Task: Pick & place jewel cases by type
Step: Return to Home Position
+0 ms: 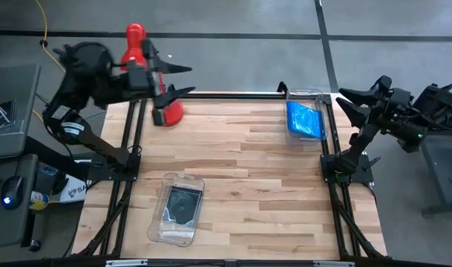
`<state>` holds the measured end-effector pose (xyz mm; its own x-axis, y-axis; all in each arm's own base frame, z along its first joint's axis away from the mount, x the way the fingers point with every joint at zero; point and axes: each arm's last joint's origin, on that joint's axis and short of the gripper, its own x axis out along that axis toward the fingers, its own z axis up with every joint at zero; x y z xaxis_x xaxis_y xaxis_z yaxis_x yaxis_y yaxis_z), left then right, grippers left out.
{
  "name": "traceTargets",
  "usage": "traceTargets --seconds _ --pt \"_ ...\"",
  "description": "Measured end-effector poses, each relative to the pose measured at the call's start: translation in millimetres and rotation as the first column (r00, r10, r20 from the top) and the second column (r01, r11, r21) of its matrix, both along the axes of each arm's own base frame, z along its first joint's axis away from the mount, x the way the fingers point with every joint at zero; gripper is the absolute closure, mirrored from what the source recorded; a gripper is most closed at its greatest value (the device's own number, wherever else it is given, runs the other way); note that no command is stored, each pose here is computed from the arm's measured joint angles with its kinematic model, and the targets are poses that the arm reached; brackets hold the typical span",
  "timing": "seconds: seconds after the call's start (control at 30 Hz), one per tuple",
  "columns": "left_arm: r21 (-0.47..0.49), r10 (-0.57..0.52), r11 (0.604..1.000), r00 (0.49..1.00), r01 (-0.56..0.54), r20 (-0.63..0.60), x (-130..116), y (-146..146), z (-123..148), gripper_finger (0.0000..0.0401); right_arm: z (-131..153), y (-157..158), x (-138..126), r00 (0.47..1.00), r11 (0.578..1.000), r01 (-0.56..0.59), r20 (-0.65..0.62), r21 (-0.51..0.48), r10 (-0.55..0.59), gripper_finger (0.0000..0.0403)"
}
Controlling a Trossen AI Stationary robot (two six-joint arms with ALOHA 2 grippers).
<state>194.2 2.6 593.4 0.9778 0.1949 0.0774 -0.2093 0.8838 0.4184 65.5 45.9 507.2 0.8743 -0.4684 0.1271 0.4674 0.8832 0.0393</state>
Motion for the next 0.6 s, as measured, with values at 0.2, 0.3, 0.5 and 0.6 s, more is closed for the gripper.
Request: traceTargets --seconds 0.2,0.3,0.5,0.6 --pt "0.045 0.029 0.999 0.999 -0.028 -0.015 -28.2 -6.9 1.7 0.0213 1.6 -4.6 -8.8 0.996 0.996 -0.086 0.021 -0.018 0.086 0.0293" --pt "0.046 0.043 0.998 0.998 -0.041 -0.05 -33.9 -6.3 -8.5 0.0213 -0.9 -8.3 -13.6 0.983 0.984 -0.166 0.066 -0.062 0.17 0.0293" --pt "0.01 0.05 0.999 0.999 -0.05 -0.02 -30.1 -6.3 -44.9 0.0213 -26.5 -20.0 -21.1 0.973 0.978 -0.209 0.099 -0.004 0.209 0.0293" --pt "-0.002 0.05 0.999 0.998 -0.05 0.033 -37.6 -5.7 -69.0 0.0213 -41.5 -23.9 -23.0 0.972 0.977 -0.211 0.113 0.038 0.206 0.0293"
